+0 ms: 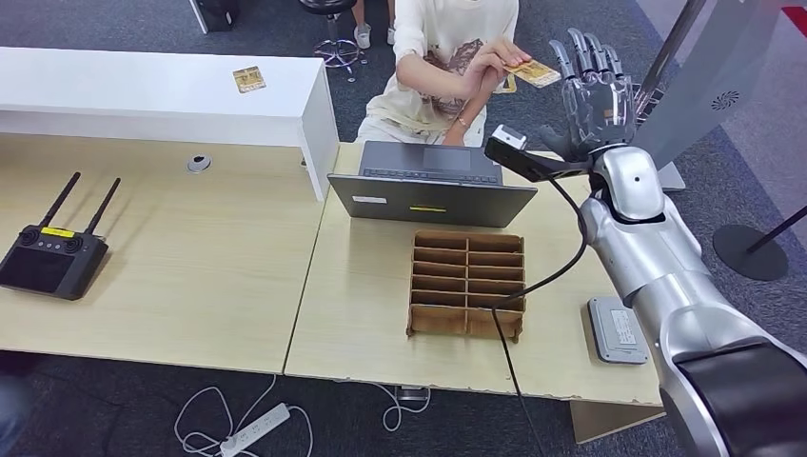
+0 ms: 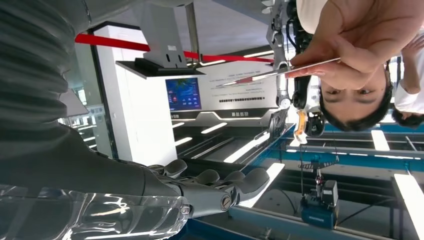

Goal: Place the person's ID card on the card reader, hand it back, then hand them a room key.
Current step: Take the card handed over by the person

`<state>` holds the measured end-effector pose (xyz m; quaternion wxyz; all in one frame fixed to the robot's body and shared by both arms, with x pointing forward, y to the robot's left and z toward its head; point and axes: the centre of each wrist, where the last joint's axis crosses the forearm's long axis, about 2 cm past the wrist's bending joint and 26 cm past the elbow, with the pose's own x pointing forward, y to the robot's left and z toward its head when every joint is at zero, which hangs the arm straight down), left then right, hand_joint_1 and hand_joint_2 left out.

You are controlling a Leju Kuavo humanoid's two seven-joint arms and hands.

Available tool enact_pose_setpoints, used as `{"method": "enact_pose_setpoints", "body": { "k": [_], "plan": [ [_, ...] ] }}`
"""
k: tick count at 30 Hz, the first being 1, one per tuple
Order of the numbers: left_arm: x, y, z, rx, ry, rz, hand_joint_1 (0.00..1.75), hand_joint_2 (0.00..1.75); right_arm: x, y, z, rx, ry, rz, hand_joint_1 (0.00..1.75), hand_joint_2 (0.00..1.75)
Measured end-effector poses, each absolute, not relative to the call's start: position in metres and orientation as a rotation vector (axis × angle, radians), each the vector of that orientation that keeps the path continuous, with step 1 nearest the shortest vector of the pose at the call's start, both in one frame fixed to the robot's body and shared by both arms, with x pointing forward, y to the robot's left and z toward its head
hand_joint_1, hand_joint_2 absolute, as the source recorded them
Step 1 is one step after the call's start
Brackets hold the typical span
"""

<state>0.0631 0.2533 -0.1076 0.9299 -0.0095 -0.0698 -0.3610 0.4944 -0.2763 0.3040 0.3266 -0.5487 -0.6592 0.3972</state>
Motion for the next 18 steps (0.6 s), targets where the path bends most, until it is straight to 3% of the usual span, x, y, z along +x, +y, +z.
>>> {"method": "enact_pose_setpoints", "body": {
  "k": [5,11,15,18],
  "plan": [
    [0.0628,0.2545,-0.1077,-0.024,-0.140,-0.726,0.00,0.00,0.4953,-0.2783,0.3028,-1.426,-1.719,1.046,0.03,1.75],
    [0.0612,0.2555,-0.1080,-0.024,-0.136,-0.723,0.00,0.00,0.4956,-0.2797,0.3024,-1.403,-1.736,1.043,0.39,1.75],
    [0.0586,0.2557,-0.1084,-0.025,-0.131,-0.722,0.00,0.00,0.4957,-0.2808,0.3019,-1.392,-1.753,1.037,1.51,1.75],
    [0.0584,0.2557,-0.1084,-0.025,-0.130,-0.720,0.00,0.00,0.4958,-0.2810,0.3015,-1.383,-1.761,1.036,1.75,1.75]
  ]
}}
